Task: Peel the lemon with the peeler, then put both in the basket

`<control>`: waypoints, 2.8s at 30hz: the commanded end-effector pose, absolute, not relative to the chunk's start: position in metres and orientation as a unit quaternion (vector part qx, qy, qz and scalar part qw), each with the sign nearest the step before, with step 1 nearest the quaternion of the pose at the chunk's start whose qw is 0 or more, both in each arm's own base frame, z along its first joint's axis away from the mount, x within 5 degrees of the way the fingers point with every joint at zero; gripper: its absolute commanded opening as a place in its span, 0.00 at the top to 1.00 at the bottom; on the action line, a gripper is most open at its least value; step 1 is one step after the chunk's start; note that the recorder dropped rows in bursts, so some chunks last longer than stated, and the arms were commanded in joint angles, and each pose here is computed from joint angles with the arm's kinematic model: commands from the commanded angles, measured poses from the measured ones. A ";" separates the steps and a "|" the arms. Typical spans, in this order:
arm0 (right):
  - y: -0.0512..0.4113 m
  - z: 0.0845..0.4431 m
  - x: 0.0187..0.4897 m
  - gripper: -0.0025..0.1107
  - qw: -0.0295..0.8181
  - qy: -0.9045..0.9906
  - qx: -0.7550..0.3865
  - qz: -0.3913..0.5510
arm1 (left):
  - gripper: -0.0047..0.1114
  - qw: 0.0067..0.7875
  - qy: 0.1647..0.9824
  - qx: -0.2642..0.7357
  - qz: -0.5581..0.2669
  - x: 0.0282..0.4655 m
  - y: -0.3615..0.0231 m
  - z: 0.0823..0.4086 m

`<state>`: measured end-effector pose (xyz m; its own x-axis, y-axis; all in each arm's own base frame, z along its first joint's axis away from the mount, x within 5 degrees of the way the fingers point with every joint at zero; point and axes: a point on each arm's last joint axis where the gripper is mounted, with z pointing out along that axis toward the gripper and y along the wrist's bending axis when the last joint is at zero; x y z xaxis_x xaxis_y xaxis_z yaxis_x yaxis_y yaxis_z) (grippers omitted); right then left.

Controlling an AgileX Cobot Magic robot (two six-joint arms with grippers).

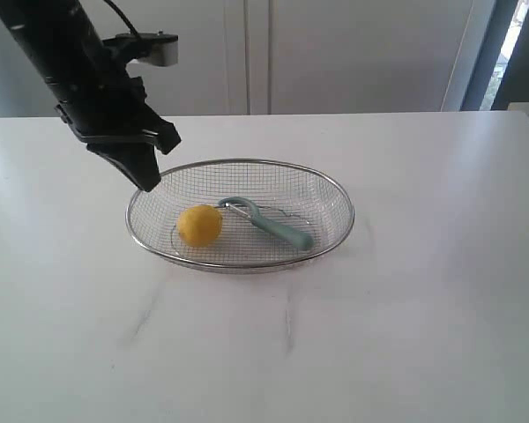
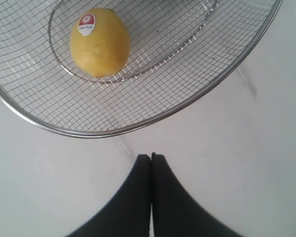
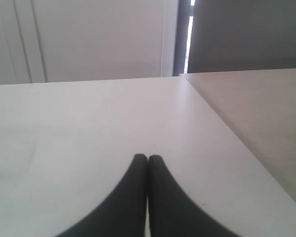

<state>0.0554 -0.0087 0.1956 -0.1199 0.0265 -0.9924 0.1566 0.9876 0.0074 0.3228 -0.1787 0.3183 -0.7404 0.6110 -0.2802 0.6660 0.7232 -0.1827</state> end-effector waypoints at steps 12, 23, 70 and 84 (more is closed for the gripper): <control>-0.009 0.195 0.055 0.98 0.663 0.744 0.060 -0.053 | 0.96 0.096 0.941 0.257 -0.199 0.334 -0.135 0.331; -0.009 0.195 0.055 0.98 0.663 0.744 0.060 -0.053 | 0.96 0.124 0.951 0.189 -0.209 0.348 -0.110 0.333; -0.009 0.195 0.055 0.98 0.663 0.744 0.060 -0.053 | 0.96 0.211 0.935 0.209 -0.192 0.292 -0.090 0.373; -0.009 0.195 0.055 0.98 0.663 0.744 0.060 -0.053 | 0.96 0.229 0.931 0.221 -0.178 0.224 -0.076 0.351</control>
<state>0.0554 -0.0087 0.1956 -0.1199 0.0265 -0.9924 0.1566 0.9876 0.0074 0.2332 -0.0778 0.3458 -0.8161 0.3163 -0.4837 0.4739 0.8453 -0.2469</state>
